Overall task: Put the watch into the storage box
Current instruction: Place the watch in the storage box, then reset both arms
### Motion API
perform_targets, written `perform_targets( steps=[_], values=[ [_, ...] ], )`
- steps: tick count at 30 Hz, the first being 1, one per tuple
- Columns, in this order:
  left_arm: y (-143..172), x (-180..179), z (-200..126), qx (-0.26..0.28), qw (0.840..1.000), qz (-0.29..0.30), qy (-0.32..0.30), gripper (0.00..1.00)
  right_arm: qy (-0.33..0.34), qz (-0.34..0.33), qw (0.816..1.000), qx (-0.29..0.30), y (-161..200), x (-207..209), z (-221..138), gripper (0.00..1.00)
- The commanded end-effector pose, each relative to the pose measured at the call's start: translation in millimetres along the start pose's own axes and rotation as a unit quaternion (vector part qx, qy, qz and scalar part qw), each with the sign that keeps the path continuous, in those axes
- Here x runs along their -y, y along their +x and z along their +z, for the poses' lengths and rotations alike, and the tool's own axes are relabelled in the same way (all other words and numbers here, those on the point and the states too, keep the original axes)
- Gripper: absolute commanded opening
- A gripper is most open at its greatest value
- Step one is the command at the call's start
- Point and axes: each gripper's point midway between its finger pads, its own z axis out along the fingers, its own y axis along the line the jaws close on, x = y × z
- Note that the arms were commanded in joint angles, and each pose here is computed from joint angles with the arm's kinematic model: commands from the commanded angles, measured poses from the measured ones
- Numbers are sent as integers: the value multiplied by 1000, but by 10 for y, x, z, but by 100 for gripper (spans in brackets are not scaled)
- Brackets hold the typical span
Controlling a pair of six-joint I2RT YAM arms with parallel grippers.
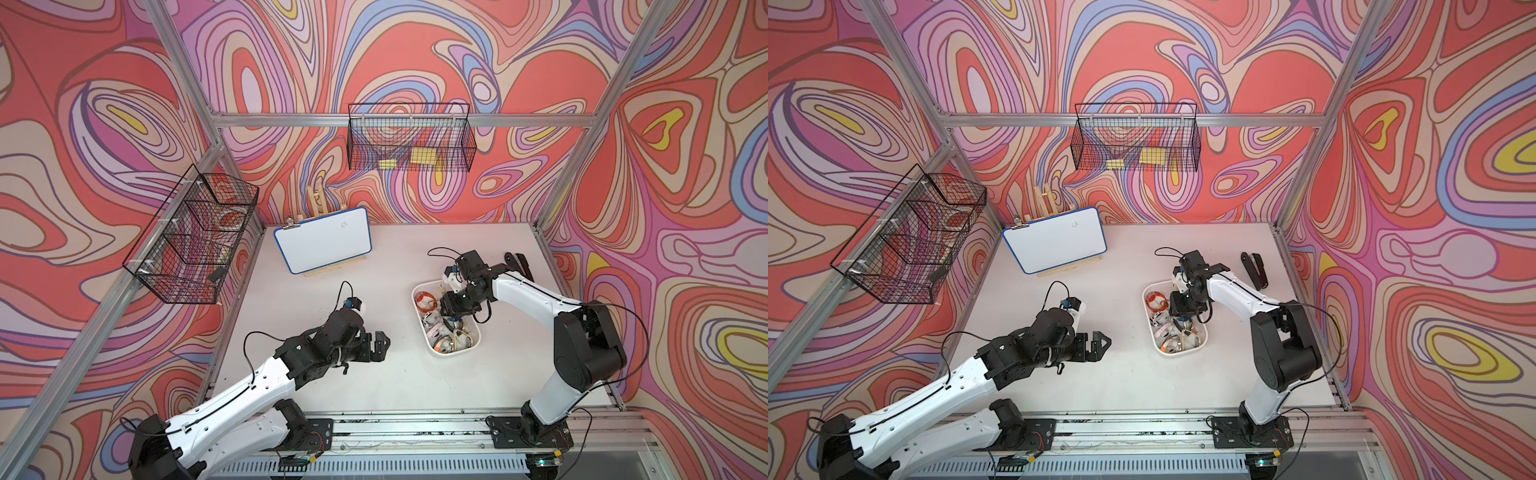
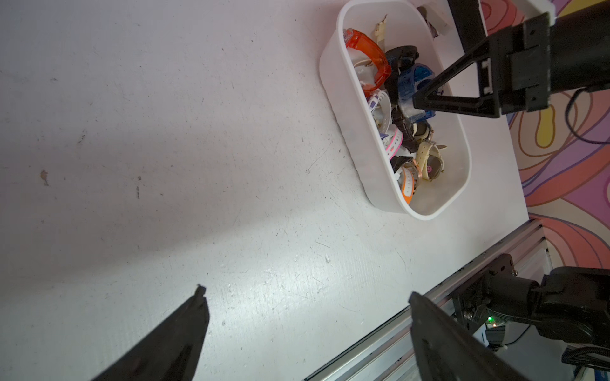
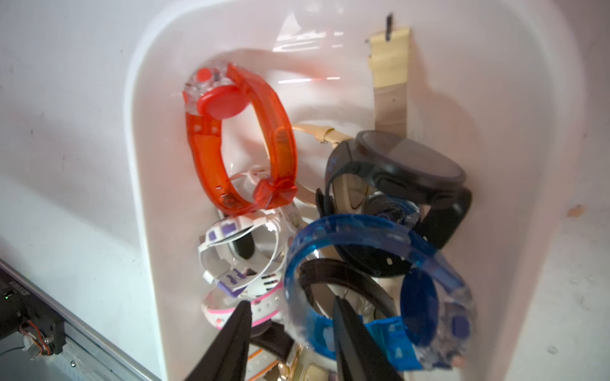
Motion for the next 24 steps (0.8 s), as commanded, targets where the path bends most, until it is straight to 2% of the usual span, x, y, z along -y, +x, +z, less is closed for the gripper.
perform_targets(
  steps=[1,5,8,10,14,17,19,22,24],
  values=[
    [-58,-28,-55,8,1000,5,-11,100,-18,-2,1000,15,-28,-95,-152,49],
    [-91,-32,-70,15,1000,7,-15,100,-25,-9,999,34,-67,-152,-277,59],
    [-170,-18,-86,31,999,15,-14,100,17,-14,997,71,-167,-35,-427,79],
    [-288,-46,-95,55,998,20,-20,100,58,0,993,107,-280,183,-568,95],
    [-636,-290,-151,113,991,19,-66,100,73,82,973,202,-538,767,-937,98],
    [-960,-652,-217,162,978,10,-130,100,125,158,940,275,-603,1388,-1219,98],
    [-1158,-954,-277,196,963,-4,-183,100,147,192,915,324,-602,1701,-1354,98],
    [-1399,-1318,-411,259,930,-2,-262,100,192,205,877,390,-571,2010,-1444,98],
    [-1533,-1457,-497,300,904,24,-303,100,237,194,851,426,-544,2200,-1432,98]
  ],
)
